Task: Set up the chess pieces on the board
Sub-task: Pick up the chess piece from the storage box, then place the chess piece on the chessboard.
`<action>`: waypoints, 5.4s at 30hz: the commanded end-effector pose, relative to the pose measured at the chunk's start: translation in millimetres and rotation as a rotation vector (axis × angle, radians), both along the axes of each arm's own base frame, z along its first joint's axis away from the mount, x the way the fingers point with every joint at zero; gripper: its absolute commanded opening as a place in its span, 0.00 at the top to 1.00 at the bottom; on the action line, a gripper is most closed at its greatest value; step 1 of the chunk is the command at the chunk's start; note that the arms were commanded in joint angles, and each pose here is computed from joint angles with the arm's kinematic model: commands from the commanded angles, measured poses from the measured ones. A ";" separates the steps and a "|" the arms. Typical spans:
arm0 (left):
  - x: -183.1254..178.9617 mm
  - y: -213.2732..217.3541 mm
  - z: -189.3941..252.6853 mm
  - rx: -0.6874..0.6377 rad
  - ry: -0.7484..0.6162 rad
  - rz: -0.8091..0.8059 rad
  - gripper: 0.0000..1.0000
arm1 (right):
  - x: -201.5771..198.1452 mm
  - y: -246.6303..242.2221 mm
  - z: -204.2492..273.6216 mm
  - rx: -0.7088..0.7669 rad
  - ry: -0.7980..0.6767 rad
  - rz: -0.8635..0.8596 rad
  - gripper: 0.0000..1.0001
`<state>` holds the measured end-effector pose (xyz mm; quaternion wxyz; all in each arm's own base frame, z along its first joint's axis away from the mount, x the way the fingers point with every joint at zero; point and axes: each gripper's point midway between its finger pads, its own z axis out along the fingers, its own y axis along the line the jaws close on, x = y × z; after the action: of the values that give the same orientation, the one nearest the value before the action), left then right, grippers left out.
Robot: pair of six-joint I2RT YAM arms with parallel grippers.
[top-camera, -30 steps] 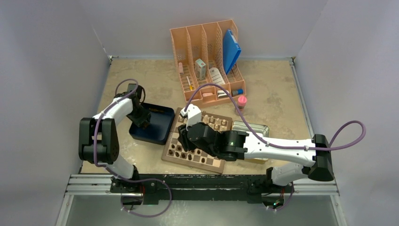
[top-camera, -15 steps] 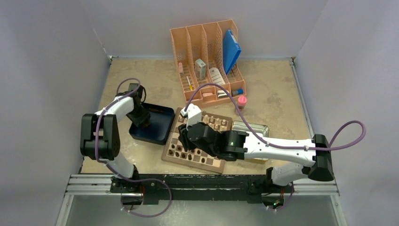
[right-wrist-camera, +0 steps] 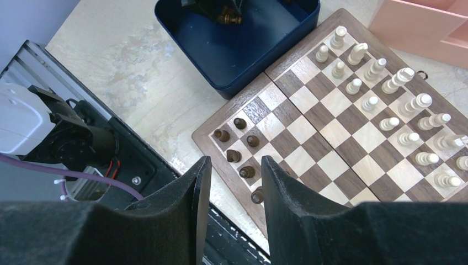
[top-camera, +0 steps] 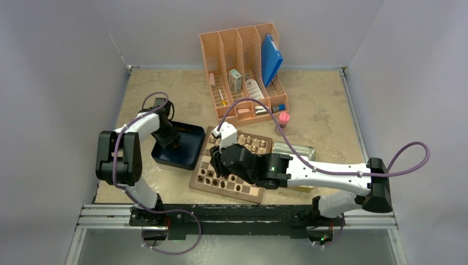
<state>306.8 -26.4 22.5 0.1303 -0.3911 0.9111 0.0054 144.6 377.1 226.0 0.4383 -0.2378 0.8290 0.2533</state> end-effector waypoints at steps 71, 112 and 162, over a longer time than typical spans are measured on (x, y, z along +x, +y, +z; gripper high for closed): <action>-6.6 -25.4 -5.2 0.065 0.048 -0.236 0.80 | 5.1 6.2 17.1 0.046 -0.048 0.010 0.60; -30.1 -156.2 198.2 -0.726 -0.555 -0.598 0.87 | 3.6 -11.8 98.6 0.663 -0.065 0.029 0.46; -90.3 -190.3 252.3 -1.293 -0.496 -0.632 0.87 | 64.4 10.6 71.2 0.716 -0.158 0.127 0.67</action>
<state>219.0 -214.8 258.6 0.0504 -0.1293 0.7576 -0.6378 209.1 389.1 265.6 0.5097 -0.1405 0.6760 0.5133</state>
